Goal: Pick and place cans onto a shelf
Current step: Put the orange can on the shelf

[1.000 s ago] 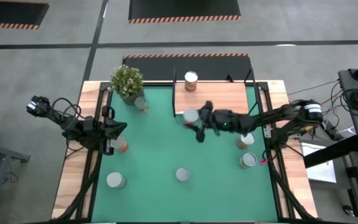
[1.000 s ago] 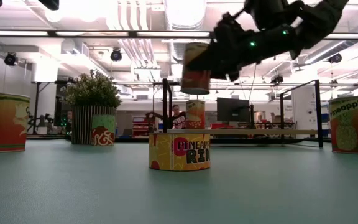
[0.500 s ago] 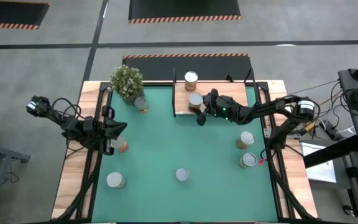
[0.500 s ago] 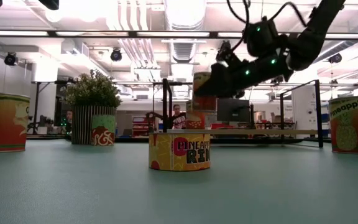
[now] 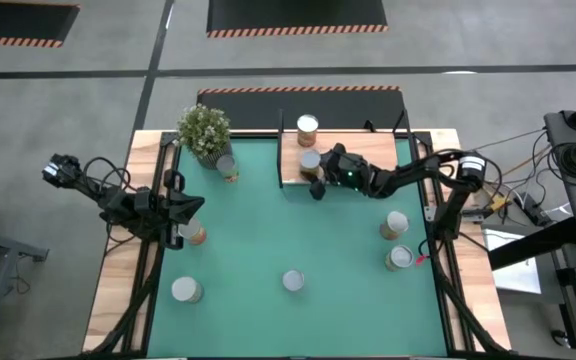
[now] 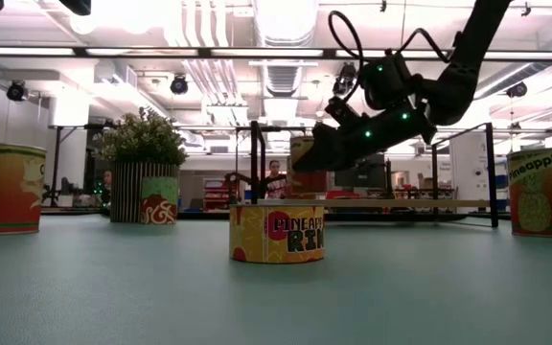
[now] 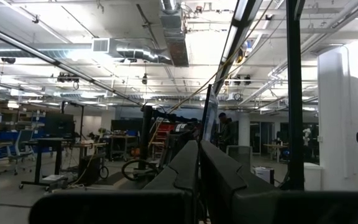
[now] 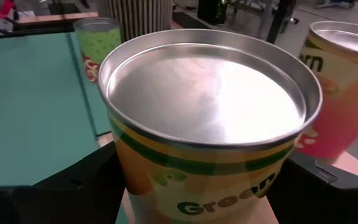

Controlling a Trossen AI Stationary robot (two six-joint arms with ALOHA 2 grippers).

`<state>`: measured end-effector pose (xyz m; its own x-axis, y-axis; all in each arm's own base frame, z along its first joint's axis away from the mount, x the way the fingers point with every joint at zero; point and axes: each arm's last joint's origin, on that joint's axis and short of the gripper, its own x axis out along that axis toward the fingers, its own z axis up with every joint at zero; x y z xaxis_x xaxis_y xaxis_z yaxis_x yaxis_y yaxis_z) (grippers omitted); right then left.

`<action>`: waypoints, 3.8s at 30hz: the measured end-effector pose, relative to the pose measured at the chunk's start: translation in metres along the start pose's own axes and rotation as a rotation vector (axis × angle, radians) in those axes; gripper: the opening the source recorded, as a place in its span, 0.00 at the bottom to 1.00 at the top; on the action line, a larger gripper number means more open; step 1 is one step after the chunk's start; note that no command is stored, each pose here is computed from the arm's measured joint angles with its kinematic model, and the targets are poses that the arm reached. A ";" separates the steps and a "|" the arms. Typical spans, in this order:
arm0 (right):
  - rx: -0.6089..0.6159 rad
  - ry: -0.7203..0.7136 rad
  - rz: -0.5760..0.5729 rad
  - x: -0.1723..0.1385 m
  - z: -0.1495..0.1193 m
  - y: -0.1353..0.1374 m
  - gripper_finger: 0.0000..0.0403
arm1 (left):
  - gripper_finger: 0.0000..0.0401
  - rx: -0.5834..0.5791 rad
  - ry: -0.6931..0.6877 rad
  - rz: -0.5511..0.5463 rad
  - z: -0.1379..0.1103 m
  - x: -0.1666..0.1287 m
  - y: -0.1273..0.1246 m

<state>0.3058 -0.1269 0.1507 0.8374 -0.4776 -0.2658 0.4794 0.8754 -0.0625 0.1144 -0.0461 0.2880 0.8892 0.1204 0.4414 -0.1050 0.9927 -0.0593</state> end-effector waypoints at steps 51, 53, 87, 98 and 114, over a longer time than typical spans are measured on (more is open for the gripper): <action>0.110 0.223 0.167 -0.074 0.045 0.015 0.63 | 0.00 0.000 0.000 0.000 0.000 0.000 0.000; 0.098 0.216 0.149 -0.070 0.042 0.020 0.52 | 0.00 0.000 0.000 0.000 0.000 0.000 0.000; -0.101 0.310 -0.202 -0.033 0.025 -0.009 0.03 | 0.00 0.005 0.007 -0.002 -0.001 0.000 0.000; -0.082 0.312 -0.256 -0.029 0.022 -0.023 0.03 | 0.00 0.004 0.007 -0.002 -0.001 0.000 0.000; -0.081 0.215 -0.263 -0.022 0.027 -0.027 0.03 | 0.00 0.004 0.007 -0.002 -0.001 0.000 0.000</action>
<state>0.2815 -0.1423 0.1843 0.6092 -0.6685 -0.4266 0.6417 0.7316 -0.2301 0.1148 -0.0462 0.2873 0.8924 0.1186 0.4354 -0.1052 0.9929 -0.0548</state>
